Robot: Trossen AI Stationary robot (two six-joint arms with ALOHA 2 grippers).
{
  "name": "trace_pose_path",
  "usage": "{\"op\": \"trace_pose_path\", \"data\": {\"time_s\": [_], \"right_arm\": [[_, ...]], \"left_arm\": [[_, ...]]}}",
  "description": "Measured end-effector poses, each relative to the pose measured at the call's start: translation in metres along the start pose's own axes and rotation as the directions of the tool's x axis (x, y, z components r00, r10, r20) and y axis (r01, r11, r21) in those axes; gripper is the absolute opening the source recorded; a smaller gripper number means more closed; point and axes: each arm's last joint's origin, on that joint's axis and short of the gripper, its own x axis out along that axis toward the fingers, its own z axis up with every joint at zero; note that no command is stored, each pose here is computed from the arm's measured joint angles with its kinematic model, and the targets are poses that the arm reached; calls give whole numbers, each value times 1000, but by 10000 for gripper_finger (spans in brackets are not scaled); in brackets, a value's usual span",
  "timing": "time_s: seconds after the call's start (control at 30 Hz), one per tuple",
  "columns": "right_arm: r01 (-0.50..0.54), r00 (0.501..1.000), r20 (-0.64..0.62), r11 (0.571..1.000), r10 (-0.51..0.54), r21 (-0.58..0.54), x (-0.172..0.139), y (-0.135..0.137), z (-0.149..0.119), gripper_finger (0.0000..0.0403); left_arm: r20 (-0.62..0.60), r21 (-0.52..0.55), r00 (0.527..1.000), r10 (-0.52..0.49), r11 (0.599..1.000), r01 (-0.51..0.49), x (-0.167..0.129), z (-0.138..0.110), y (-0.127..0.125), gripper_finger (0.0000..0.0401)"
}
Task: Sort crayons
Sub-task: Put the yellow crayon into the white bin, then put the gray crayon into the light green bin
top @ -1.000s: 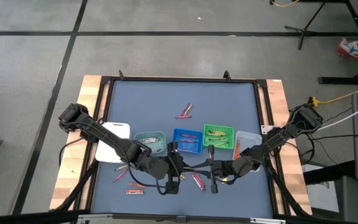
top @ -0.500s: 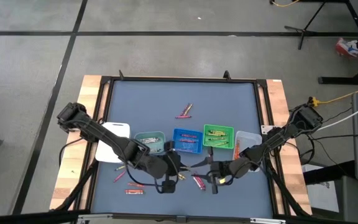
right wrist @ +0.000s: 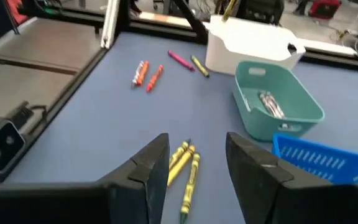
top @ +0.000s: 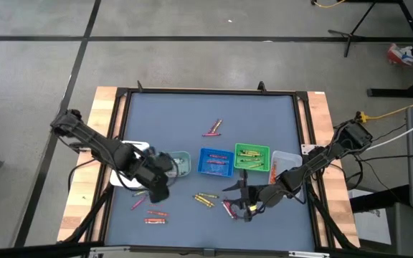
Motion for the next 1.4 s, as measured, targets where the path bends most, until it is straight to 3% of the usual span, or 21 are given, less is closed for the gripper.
{"op": "trace_pose_path", "data": {"time_s": [0.23,0.6,0.8,1.07,1.23,1.4], "right_arm": [[11,998,-63,1000,-9,22,0,-1,-7,156],[25,981,-193,1000,-22,14,2,-9,-19,156],[26,975,-220,1000,-26,-2,1,-10,-22,156],[39,956,-293,999,-32,16,-1,-11,-30,156],[49,901,-433,996,-11,75,-6,-13,-43,156],[132,826,-562,985,-47,111,-14,-18,-56,156]], "left_arm": [[-199,-85,941,273,952,-294,-2,-26,25,8],[-277,-54,867,415,894,-445,38,-53,39,8],[-301,-23,833,463,870,-492,58,-65,47,16],[-318,-66,804,502,834,-547,69,-74,54,65],[-306,-88,825,476,848,-522,72,-73,52,88],[-285,-113,851,441,866,-487,75,-71,49,91]]}}
